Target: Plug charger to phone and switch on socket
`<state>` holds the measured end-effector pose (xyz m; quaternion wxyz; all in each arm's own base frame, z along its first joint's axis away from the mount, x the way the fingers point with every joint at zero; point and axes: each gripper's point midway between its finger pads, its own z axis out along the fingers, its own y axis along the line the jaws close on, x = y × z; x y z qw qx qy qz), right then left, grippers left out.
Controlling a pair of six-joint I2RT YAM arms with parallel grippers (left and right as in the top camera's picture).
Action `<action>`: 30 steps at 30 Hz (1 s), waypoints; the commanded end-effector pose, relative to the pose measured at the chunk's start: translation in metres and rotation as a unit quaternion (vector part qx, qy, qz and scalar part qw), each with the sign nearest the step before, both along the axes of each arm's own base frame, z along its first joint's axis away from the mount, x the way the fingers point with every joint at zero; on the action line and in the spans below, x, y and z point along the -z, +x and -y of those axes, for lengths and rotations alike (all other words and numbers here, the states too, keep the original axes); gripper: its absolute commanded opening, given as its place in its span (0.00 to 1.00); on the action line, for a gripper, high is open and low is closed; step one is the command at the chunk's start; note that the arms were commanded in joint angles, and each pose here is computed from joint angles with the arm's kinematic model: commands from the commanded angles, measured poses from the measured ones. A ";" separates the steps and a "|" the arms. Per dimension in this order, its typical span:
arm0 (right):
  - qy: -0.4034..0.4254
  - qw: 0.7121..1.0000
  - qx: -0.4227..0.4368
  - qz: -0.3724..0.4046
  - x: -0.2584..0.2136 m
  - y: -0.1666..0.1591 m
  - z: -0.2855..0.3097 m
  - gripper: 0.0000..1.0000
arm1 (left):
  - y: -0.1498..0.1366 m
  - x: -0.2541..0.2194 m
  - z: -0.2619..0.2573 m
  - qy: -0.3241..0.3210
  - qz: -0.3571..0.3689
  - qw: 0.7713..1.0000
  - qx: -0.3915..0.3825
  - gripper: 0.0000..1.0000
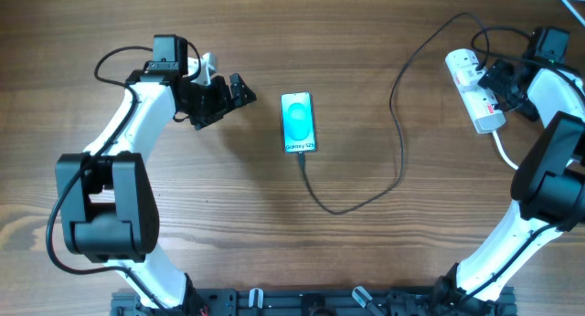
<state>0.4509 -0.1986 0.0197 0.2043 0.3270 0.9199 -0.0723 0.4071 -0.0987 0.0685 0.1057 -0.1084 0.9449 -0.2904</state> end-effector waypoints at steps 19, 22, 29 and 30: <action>0.069 0.996 -0.047 -0.021 0.007 -0.009 -0.027 1.00 | 0.005 -0.013 -0.004 0.003 0.018 1.000 -0.005 1.00; 0.110 0.992 -0.050 0.020 -0.007 -0.004 -0.025 1.00 | 0.005 -0.013 -0.004 0.003 0.018 1.000 -0.005 1.00; 0.128 0.991 -0.041 0.017 -0.005 -0.011 -0.021 1.00 | 0.005 -0.013 -0.004 0.003 0.018 1.000 -0.005 1.00; 0.129 0.991 -0.041 0.015 -0.005 -0.013 -0.021 1.00 | 0.005 -0.013 -0.004 0.003 0.018 1.000 -0.005 1.00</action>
